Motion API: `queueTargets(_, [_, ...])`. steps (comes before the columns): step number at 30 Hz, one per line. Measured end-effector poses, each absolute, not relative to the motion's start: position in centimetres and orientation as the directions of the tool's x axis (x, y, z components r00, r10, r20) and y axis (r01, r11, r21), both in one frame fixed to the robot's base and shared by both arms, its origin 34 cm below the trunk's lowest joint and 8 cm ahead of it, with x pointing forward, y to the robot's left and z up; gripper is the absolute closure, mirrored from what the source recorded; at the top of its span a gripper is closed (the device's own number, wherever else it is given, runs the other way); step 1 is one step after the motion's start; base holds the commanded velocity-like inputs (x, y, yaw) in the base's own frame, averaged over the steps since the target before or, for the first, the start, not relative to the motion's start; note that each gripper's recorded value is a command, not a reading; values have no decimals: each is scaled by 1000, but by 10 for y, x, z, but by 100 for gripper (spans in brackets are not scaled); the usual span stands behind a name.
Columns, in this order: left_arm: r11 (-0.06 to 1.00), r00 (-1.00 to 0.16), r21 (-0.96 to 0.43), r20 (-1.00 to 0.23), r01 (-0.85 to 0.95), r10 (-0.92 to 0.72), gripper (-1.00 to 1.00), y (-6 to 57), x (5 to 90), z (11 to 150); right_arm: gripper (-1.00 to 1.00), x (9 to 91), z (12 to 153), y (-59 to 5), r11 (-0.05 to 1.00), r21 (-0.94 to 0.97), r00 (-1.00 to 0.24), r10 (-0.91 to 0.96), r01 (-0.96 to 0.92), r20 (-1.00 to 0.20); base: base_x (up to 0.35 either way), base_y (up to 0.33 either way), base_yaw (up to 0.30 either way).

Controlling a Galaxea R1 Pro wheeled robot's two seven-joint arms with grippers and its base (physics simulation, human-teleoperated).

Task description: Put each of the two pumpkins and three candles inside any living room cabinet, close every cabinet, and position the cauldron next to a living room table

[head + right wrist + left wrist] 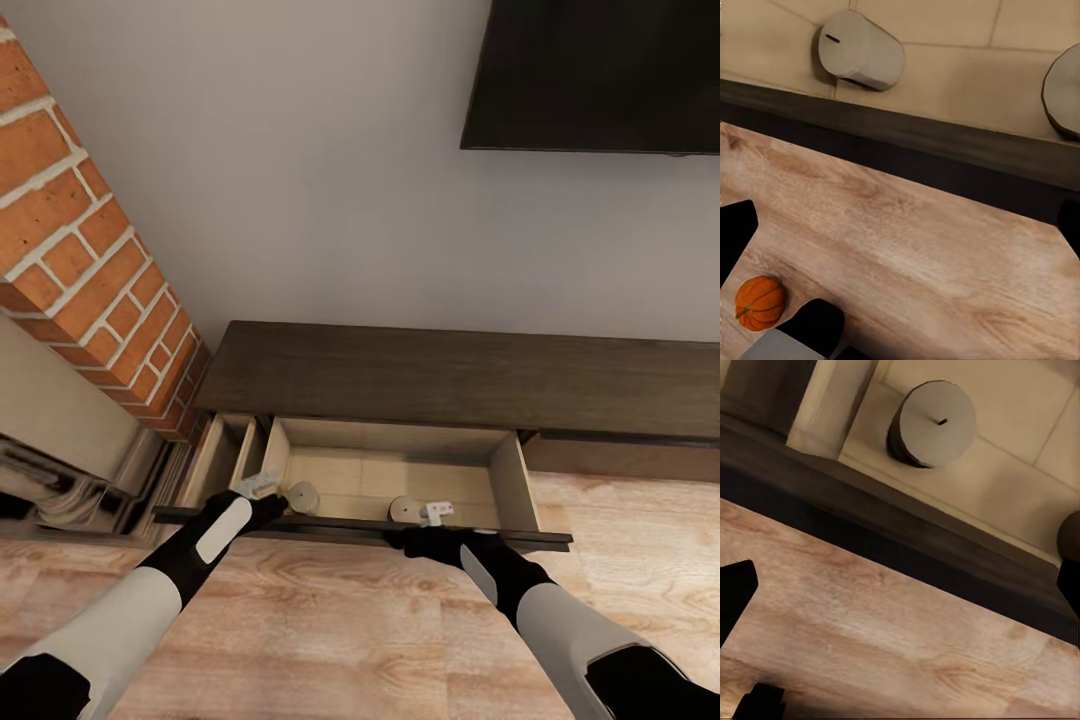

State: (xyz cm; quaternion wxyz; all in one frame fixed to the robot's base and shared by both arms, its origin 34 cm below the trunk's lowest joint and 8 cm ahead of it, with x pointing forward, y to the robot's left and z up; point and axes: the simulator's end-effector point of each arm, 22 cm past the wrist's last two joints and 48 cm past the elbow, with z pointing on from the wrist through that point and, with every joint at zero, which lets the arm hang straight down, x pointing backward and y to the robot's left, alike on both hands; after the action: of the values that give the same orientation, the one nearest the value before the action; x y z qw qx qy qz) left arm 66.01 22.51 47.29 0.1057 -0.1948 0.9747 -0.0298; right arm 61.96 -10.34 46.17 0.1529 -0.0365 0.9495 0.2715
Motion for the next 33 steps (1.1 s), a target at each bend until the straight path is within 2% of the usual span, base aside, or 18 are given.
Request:
queueTargets(4, [931,-917,-95,-162,-352,-363,-100,210,645,466,-100,616,460,-104,851,505,-953,13,-148,-302,0,0,0])
queueTargets(6, [965,-961,-69,-100,-253,-259,-100,194,620,458,-100,602,452,-109,856,497,-962,1,-140,-272,0,0,0])
queueTargets(9, [979,-978,-54,-62,-197,-200,-100,188,603,454,-100,578,441,-114,864,483,-974,-35,-143,-225,0,0,0])
queueTargets(15, [982,-982,-17,13,-187,-187,-100,192,560,437,-100,533,424,-123,874,447,-979,-137,-190,-149,0,0,0])
queueTargets(27, [978,-970,76,134,-194,-203,-100,205,494,414,-100,496,413,-135,886,428,-984,-156,-177,-83,0,0,0])
queueTargets(33, [970,-974,146,91,-193,-207,-100,223,480,404,-100,497,400,-162,938,299,-984,-155,-174,-86,0,0,0])
